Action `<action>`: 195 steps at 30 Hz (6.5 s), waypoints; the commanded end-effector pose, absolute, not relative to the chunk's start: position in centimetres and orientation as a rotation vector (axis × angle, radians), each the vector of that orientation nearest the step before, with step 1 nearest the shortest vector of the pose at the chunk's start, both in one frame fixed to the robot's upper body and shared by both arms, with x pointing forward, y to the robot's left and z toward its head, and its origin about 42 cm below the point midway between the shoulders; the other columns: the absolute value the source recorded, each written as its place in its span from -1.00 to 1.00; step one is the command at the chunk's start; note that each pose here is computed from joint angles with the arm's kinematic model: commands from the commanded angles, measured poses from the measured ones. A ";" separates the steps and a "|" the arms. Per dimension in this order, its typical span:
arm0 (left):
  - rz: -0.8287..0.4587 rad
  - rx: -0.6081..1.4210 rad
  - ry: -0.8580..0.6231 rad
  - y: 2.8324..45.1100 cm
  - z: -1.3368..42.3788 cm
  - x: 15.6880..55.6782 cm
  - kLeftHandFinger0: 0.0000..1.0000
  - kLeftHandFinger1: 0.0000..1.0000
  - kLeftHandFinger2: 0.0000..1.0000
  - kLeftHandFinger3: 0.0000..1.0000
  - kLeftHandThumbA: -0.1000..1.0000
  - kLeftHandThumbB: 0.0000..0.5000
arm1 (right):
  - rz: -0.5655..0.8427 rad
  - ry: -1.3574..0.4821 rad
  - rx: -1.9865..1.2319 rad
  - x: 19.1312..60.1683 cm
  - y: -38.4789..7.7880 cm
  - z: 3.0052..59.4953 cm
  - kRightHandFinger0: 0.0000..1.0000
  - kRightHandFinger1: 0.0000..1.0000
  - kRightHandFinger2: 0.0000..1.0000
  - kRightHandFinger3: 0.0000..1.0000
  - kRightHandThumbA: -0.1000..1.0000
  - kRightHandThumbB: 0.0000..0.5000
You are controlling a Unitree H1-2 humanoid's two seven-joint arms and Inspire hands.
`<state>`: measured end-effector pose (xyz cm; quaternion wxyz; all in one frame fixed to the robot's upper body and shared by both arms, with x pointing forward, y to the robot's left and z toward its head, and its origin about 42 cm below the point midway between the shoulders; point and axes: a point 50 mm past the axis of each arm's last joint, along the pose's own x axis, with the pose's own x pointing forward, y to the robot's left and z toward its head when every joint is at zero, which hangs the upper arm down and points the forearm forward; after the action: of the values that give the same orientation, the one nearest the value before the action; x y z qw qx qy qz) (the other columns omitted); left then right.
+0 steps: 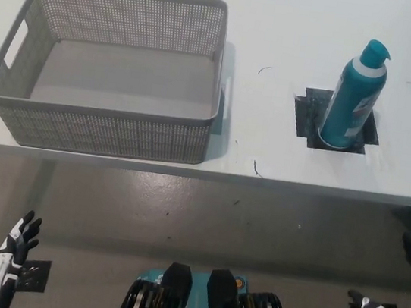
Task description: Use the right hand to pick up an air purifying spray and put it inside a container
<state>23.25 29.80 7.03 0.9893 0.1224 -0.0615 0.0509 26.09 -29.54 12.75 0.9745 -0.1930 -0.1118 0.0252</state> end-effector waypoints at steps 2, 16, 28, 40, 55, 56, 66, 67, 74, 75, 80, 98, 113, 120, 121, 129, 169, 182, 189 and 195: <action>0.128 0.261 -0.192 30.3 8.2 23.5 1.00 1.00 1.00 1.00 1.00 -0.09 | 0.061 -0.338 -0.470 29.6 -29.7 19.3 1.00 1.00 1.00 1.00 1.00 1.00; 0.127 0.262 -0.191 30.1 8.3 23.4 1.00 1.00 1.00 1.00 1.00 -0.05 | -0.005 -0.319 -0.324 40.0 -30.1 26.2 1.00 1.00 1.00 1.00 1.00 1.00; 0.130 0.283 -0.198 30.3 8.5 23.4 1.00 1.00 1.00 1.00 1.00 -0.11 | -0.035 -0.165 -0.182 47.8 -30.1 24.0 1.00 1.00 1.00 1.00 1.00 1.00; 0.110 0.275 -0.190 30.0 8.4 23.3 1.00 1.00 1.00 1.00 1.00 -0.19 | -0.030 -0.047 -0.151 52.1 -27.0 21.7 1.00 1.00 1.00 1.00 1.00 1.00; 0.104 0.260 -0.200 29.8 8.3 23.4 1.00 1.00 1.00 1.00 1.00 -0.10 | -0.022 -0.124 -0.101 52.7 -20.2 24.0 1.00 1.00 1.00 1.00 0.30 0.92; 0.104 0.256 -0.200 29.7 8.2 23.4 1.00 1.00 1.00 1.00 1.00 -0.09 | -0.046 -0.141 -0.088 52.6 -20.1 24.2 1.00 1.00 1.00 1.00 0.21 0.98; 0.096 0.258 -0.176 29.2 8.1 22.9 1.00 1.00 1.00 1.00 1.00 -0.02 | -0.241 -0.244 0.297 54.3 -19.0 26.7 0.51 0.20 0.05 0.05 -1.00 0.52; 0.091 0.259 -0.177 29.3 8.1 22.9 1.00 1.00 1.00 1.00 1.00 -0.12 | -0.250 -0.246 0.302 54.4 -19.1 26.9 0.42 0.15 0.03 0.01 -1.00 0.46; 0.073 0.257 -0.177 29.4 8.3 23.0 1.00 1.00 1.00 1.00 1.00 0.02 | -0.309 -0.260 0.601 54.2 -20.0 29.6 -0.02 0.00 0.10 0.08 -1.00 0.42; 0.076 0.262 -0.172 29.5 8.2 22.7 1.00 1.00 1.00 1.00 1.00 0.01 | -0.301 -0.286 0.641 54.0 -20.0 30.7 0.01 -0.01 0.07 0.04 -1.00 0.43; 0.082 0.263 -0.173 29.6 8.1 22.8 1.00 1.00 1.00 1.00 1.00 -0.01 | -0.270 -0.376 0.773 53.6 -19.4 36.0 -0.01 -0.02 -0.01 -0.08 -1.00 0.49; 0.076 0.271 -0.175 29.8 8.4 23.0 1.00 1.00 1.00 1.00 1.00 -0.05 | 0.140 -0.519 0.250 51.9 -6.3 43.1 -0.17 -0.17 -0.17 -0.20 -1.00 0.72; 0.067 0.261 -0.166 28.7 8.0 22.8 1.00 1.00 1.00 1.00 1.00 0.06 | 0.336 -0.344 0.102 51.4 5.0 38.7 -0.21 -0.21 -0.14 -0.15 -1.00 0.69; 0.060 0.278 -0.162 28.6 8.2 22.6 1.00 1.00 1.00 1.00 1.00 0.01 | 0.449 -0.240 0.039 51.3 6.1 35.1 0.88 1.00 1.00 1.00 -0.36 1.00; 0.059 0.280 -0.160 28.6 8.3 22.6 1.00 1.00 1.00 1.00 1.00 0.06 | 0.470 -0.235 0.028 51.3 6.0 34.7 1.00 1.00 1.00 1.00 -0.12 1.00; 0.049 0.279 -0.170 28.7 8.4 22.8 1.00 1.00 1.00 1.00 1.00 0.05 | 0.520 -0.206 -0.022 51.8 5.0 33.2 1.00 1.00 1.00 1.00 0.22 1.00; 0.094 0.263 -0.158 29.5 7.7 22.1 1.00 1.00 1.00 1.00 1.00 0.03 | 0.296 -0.544 -0.147 26.5 -25.7 20.7 1.00 1.00 1.00 1.00 0.11 0.84; 0.128 0.246 -0.135 29.6 6.9 21.0 1.00 1.00 1.00 1.00 1.00 0.01 | 0.112 -0.071 -0.123 24.7 -29.6 7.5 1.00 1.00 1.00 1.00 0.38 0.65; 0.106 0.268 -0.155 29.7 7.5 22.0 1.00 1.00 1.00 1.00 1.00 0.09 | 0.075 -0.080 -0.085 24.0 -29.7 7.5 1.00 1.00 1.00 1.00 0.40 0.91; 0.104 0.256 -0.164 29.8 7.5 21.8 1.00 1.00 1.00 1.00 1.00 0.03 | 0.084 -0.086 -0.107 24.2 -29.6 7.5 1.00 1.00 1.00 1.00 0.46 1.00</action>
<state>21.56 29.28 6.44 0.9898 0.1258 -0.0453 0.0496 23.89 -29.26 6.17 0.9981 -0.0479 0.0060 0.0390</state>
